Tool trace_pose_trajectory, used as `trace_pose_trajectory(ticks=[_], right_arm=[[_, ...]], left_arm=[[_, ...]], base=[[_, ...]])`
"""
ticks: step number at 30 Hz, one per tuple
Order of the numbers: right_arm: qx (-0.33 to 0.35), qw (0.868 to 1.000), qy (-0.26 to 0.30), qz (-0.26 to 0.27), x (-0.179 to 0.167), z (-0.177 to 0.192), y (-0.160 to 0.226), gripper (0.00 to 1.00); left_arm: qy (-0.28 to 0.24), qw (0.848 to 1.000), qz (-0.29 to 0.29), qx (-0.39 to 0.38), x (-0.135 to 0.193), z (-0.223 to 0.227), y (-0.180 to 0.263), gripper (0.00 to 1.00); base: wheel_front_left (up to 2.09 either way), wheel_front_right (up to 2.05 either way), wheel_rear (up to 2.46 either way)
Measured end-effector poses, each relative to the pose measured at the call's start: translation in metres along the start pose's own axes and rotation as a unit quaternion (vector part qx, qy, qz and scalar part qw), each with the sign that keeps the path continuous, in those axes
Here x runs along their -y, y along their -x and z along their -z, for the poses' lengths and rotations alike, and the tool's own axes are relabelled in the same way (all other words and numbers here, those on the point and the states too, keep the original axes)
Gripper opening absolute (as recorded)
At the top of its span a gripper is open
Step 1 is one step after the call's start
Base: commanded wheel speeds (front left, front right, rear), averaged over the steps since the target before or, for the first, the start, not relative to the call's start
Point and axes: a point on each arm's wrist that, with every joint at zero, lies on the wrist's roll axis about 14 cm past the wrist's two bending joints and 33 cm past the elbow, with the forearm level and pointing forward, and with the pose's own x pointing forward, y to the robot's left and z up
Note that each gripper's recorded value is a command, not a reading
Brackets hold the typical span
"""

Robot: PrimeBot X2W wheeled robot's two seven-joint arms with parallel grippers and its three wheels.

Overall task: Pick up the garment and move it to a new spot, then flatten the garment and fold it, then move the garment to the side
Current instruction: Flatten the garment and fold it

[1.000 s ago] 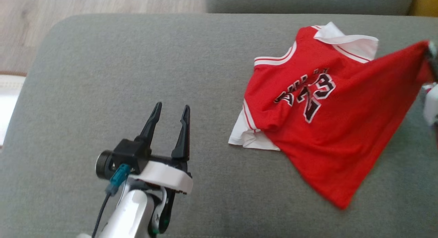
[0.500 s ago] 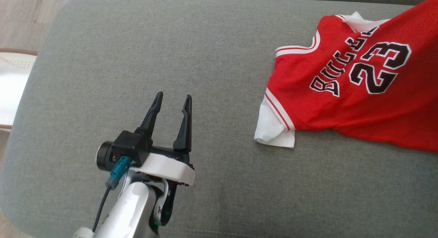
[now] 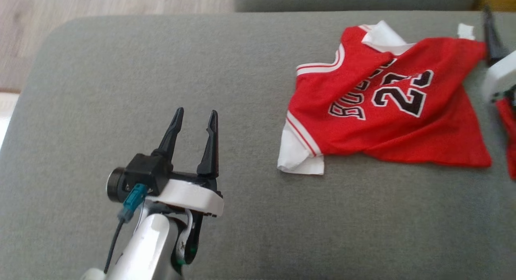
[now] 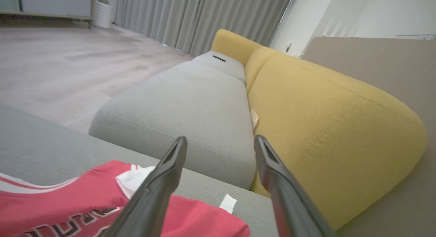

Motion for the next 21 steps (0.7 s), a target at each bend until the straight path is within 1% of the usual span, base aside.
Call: trace_pose_trajectory(ticks=[5,8,11,16,18,21], right_arm=[[0.051,0.996,-0.07,-0.005,-0.022,-0.015,0.028,1.0],[0.063,0.99,-0.123,0.002,-0.033,-0.01,0.053,1.0],[0.068,0.982,-0.175,0.024,-0.039,0.002,0.081,1.0],[0.055,0.967,-0.246,0.046,-0.07,0.025,0.126,1.0],[0.038,0.964,-0.259,0.048,-0.082,0.037,0.144,1.0],[0.013,0.963,-0.265,0.052,-0.089,0.055,0.164,1.0]], left_arm=[[0.004,1.0,0.012,0.013,0.01,-0.009,0.001,1.0],[0.008,1.0,0.018,0.011,0.015,-0.008,0.006,1.0],[0.01,1.0,0.027,0.011,0.022,-0.008,0.008,1.0],[0.011,0.999,0.033,0.016,0.027,-0.011,0.009,1.0],[0.012,0.999,0.035,0.015,0.028,-0.011,0.009,1.0],[0.017,0.999,0.038,0.007,0.03,-0.005,0.01,1.0]], base=[[0.0,0.0,0.0],[0.0,0.0,0.0],[0.0,0.0,0.0],[0.0,0.0,0.0],[0.0,0.0,0.0],[0.0,0.0,0.0]])
